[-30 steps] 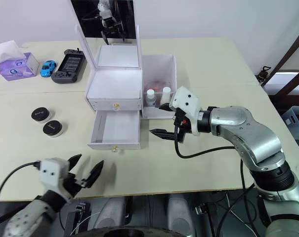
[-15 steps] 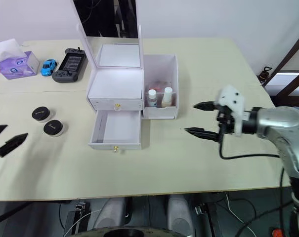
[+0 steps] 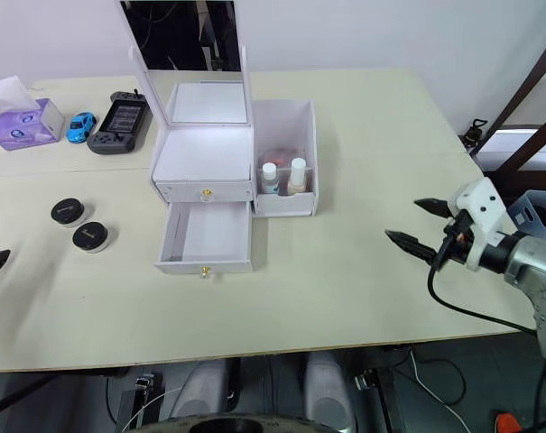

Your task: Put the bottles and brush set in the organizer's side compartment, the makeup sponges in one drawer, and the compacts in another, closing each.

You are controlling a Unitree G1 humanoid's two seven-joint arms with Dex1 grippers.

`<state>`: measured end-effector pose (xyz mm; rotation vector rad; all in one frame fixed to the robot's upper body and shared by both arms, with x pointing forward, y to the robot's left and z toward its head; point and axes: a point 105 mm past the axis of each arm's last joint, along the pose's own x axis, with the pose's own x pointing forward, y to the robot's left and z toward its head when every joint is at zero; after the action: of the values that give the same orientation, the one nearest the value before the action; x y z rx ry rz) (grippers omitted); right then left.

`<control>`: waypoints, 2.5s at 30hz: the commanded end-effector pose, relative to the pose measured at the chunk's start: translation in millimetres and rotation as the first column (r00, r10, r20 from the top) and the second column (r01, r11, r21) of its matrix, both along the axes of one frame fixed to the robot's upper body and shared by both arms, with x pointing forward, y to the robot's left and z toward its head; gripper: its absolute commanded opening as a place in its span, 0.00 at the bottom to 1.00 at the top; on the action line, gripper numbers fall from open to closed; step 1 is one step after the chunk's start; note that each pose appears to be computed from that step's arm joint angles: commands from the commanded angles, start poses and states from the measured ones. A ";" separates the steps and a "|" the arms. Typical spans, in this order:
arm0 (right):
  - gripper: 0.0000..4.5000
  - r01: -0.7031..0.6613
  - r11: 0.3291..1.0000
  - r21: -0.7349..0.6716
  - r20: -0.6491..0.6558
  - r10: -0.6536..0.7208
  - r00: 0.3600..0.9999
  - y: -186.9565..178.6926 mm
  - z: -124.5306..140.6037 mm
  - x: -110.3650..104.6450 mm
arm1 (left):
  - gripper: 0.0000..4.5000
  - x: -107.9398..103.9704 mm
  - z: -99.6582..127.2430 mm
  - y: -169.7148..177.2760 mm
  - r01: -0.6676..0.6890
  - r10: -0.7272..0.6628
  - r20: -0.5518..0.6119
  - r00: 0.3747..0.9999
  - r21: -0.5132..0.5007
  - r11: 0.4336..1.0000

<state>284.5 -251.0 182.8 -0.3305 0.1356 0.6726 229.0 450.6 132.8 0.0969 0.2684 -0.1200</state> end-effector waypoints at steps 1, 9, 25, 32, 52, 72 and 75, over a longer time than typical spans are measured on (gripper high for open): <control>1.00 -0.124 0.992 0.008 0.070 0.124 0.990 33.6 24.7 2.2 | 0.99 10.5 22.4 -12.5 0.071 -0.072 0.015 0.997 0.053 0.996; 1.00 -0.451 0.891 -0.050 0.044 0.453 0.890 126.2 53.2 -5.5 | 0.99 19.4 7.6 -79.9 0.220 -0.209 -0.137 0.968 0.072 0.973; 1.00 -0.490 0.859 -0.153 0.078 0.504 0.860 149.1 73.9 -8.9 | 0.99 70.0 -23.8 -115.9 0.165 -0.174 -0.278 0.945 -0.056 0.985; 1.00 -0.457 0.871 -0.181 0.081 0.476 0.876 144.0 69.7 -10.0 | 0.59 84.8 -21.5 -124.0 0.200 -0.204 -0.288 0.936 -0.044 0.979; 1.00 -0.439 0.879 -0.186 0.090 0.461 0.883 143.6 64.0 -6.7 | 0.59 43.3 86.5 -237.0 0.829 -0.802 -0.260 0.537 -0.011 0.559; 1.00 -0.312 0.933 -0.178 0.126 0.336 0.933 133.1 62.9 -14.0 | 0.59 83.9 35.8 -296.1 0.913 -0.814 -0.414 0.407 0.191 0.360; 1.00 -0.305 0.936 -0.174 0.130 0.329 0.936 133.0 63.5 -13.8 | 0.59 89.2 28.3 -296.7 0.908 -0.803 -0.426 0.417 0.226 0.351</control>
<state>275.4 -118.8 234.4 -0.5316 0.0348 0.9683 315.1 157.6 155.9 0.6475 0.5095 -1.1938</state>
